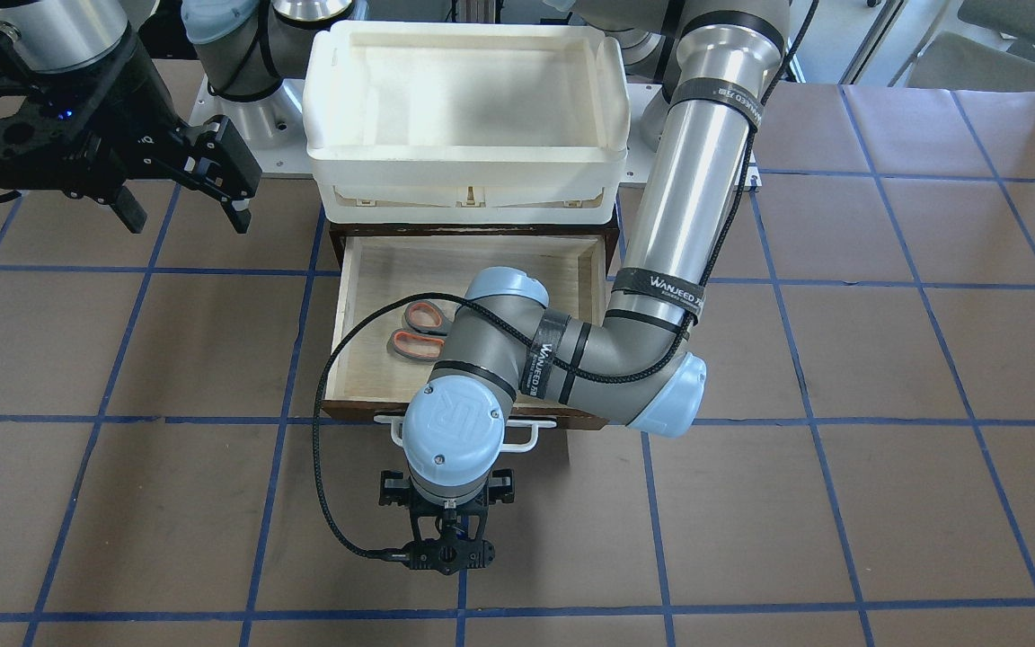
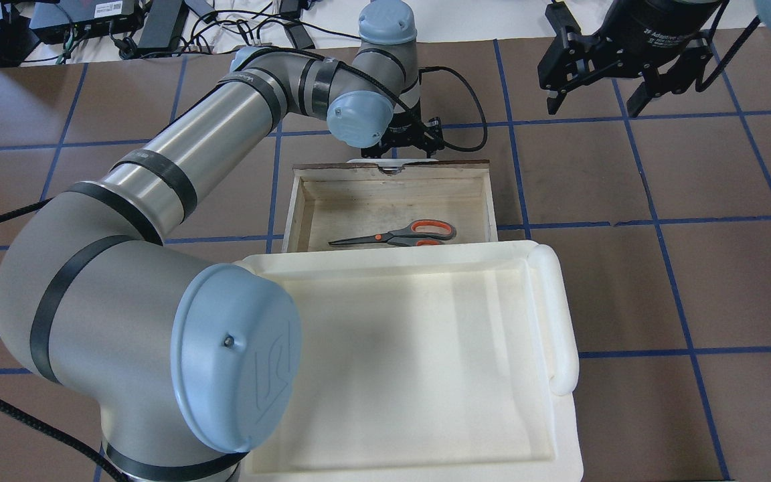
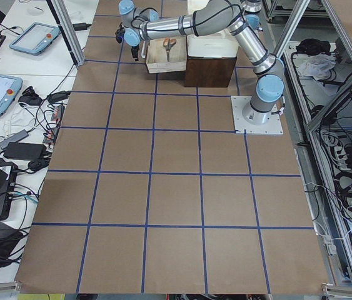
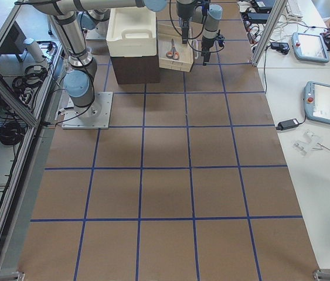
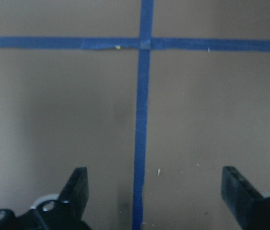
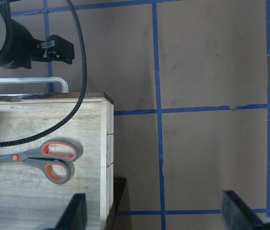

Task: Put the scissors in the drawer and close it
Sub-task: 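Position the left gripper behind the drawer's front edge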

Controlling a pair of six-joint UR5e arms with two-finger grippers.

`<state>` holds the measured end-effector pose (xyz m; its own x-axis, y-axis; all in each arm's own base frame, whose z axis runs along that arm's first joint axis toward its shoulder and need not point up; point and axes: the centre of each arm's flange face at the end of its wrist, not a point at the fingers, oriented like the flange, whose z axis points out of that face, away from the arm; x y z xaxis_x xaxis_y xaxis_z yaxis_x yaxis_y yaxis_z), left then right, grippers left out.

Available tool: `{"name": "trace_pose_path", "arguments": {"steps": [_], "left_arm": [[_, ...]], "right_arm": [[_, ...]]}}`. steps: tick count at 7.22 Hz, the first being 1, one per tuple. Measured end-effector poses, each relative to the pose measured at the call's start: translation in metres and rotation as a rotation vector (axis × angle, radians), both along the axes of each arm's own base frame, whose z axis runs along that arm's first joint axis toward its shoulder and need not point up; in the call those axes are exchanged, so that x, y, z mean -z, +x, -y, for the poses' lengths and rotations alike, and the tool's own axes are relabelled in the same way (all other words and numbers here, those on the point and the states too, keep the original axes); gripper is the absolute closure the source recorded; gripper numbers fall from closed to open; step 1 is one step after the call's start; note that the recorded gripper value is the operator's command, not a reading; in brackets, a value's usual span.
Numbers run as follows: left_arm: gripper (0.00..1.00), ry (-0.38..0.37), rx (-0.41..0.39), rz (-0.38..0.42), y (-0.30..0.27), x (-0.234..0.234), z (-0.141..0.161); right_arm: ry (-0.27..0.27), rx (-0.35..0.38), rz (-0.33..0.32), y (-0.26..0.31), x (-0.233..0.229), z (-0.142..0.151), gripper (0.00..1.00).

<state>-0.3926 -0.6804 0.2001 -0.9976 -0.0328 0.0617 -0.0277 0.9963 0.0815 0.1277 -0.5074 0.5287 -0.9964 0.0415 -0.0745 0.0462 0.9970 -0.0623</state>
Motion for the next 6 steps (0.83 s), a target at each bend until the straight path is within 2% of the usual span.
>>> {"name": "trace_pose_path", "arguments": {"steps": [3, 6], "left_arm": [[0.0, 0.07, 0.009, -0.012, -0.005, 0.013, -0.006], [0.0, 0.14, 0.024, 0.01, -0.002, 0.015, -0.015]], "right_arm": [[0.006, 0.0, -0.001, 0.0, 0.002, -0.001, 0.0], [0.008, 0.0, 0.0, 0.0, 0.002, -0.001, 0.0]]}}
